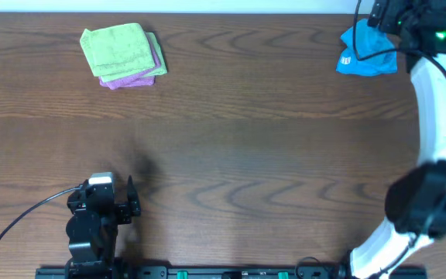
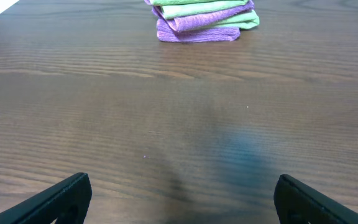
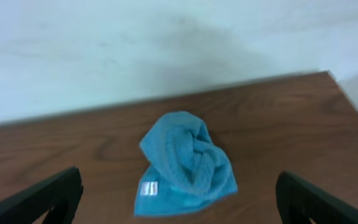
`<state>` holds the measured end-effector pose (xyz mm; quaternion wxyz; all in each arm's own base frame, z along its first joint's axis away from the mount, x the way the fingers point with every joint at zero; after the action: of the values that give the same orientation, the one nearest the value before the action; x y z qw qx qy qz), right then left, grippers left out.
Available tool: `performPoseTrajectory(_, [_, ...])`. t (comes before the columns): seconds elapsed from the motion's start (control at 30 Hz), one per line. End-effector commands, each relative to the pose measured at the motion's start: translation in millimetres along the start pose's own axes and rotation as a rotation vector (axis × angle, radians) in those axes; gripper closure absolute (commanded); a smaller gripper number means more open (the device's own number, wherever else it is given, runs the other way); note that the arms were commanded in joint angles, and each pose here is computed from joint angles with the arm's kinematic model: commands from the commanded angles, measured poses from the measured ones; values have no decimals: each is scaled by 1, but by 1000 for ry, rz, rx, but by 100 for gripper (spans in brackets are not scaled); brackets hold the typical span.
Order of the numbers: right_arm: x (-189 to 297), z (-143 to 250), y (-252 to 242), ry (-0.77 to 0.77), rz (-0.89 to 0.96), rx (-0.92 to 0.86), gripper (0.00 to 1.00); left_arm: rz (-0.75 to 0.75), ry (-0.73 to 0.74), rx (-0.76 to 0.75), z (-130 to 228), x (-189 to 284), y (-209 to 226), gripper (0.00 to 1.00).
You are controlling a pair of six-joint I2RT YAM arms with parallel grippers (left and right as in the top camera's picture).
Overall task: Fold the cloth
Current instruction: 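Reach the right gripper to the crumpled blue towel and grasp it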
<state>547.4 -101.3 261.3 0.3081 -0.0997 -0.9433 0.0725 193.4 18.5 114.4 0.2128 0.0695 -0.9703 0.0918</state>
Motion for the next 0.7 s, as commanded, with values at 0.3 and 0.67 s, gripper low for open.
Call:
performPoseTrajectory(0.3, [-104, 59, 7, 67, 27, -38, 6, -3, 13, -23, 6, -2, 1, 5])
performPoseTrajectory(0.67, [-150, 132, -12, 218, 49, -124, 5, -3, 13, -23, 6, -2, 1, 5])
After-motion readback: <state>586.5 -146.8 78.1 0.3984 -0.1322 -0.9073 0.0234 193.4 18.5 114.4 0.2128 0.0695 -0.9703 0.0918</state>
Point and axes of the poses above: each gripper's point midway between its finger pads, its own x axis back along the fingers, its own y axis along the line the jaws close on, z = x × y, the point moved 2 cm from there along x, back along the fingers, and after that the axes turned 13 degrees about x, right-handed, at the moved point
